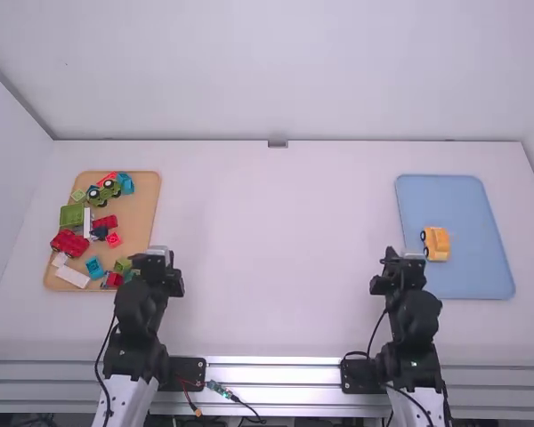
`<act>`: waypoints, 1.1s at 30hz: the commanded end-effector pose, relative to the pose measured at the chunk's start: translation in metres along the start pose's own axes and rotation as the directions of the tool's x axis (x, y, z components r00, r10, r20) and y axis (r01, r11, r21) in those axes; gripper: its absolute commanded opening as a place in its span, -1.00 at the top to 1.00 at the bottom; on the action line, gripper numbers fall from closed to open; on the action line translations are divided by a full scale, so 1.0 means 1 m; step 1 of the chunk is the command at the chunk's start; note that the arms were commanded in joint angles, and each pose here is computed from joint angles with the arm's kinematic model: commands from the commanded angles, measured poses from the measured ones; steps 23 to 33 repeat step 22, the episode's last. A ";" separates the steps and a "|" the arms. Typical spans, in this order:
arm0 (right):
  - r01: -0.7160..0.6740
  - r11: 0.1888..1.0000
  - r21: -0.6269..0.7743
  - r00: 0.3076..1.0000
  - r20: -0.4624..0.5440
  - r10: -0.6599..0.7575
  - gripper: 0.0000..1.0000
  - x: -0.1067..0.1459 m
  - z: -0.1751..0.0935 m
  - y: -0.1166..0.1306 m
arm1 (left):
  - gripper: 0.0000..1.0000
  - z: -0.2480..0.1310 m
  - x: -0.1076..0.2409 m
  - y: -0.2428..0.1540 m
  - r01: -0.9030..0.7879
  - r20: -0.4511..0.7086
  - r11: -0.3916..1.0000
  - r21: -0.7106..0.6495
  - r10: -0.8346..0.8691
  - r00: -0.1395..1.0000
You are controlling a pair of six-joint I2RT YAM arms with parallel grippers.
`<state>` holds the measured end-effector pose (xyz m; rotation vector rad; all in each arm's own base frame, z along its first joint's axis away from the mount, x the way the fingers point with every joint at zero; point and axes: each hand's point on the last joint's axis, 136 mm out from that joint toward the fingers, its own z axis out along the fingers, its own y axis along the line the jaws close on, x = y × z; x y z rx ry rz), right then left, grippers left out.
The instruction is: Assemble lego blocks to make yellow taxi
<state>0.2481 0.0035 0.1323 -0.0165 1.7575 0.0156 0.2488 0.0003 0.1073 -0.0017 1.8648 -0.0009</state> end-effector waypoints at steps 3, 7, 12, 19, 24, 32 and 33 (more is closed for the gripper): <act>-0.002 1.000 0.004 0.999 0.039 0.002 1.00 -0.005 -0.002 -0.001 | 1.00 -0.003 -0.008 0.000 -0.002 0.049 1.000 0.000 0.002 0.999; -0.001 1.000 0.004 0.997 0.078 0.001 1.00 -0.014 -0.005 -0.001 | 1.00 -0.007 -0.018 0.000 -0.002 0.096 1.000 0.000 0.002 0.995; -0.001 1.000 0.004 0.997 0.082 0.001 1.00 -0.015 -0.005 -0.001 | 1.00 -0.011 -0.030 0.000 -0.002 0.149 1.000 0.000 0.002 0.989; -0.001 1.000 0.004 0.997 0.082 0.001 1.00 -0.015 -0.005 -0.001 | 1.00 -0.015 -0.038 0.000 -0.002 0.188 1.000 0.000 0.002 0.982; -0.001 1.000 0.004 0.997 0.082 0.001 1.00 -0.015 -0.005 -0.001 | 1.00 -0.015 -0.038 0.000 -0.002 0.188 1.000 0.000 0.002 0.982; -0.001 1.000 0.004 0.997 0.082 0.001 1.00 -0.015 -0.005 -0.001 | 1.00 -0.015 -0.038 0.000 -0.002 0.188 1.000 0.000 0.002 0.982; -0.001 1.000 0.004 0.997 0.082 0.001 1.00 -0.015 -0.005 -0.001 | 1.00 -0.015 -0.038 0.000 -0.002 0.188 1.000 0.000 0.002 0.982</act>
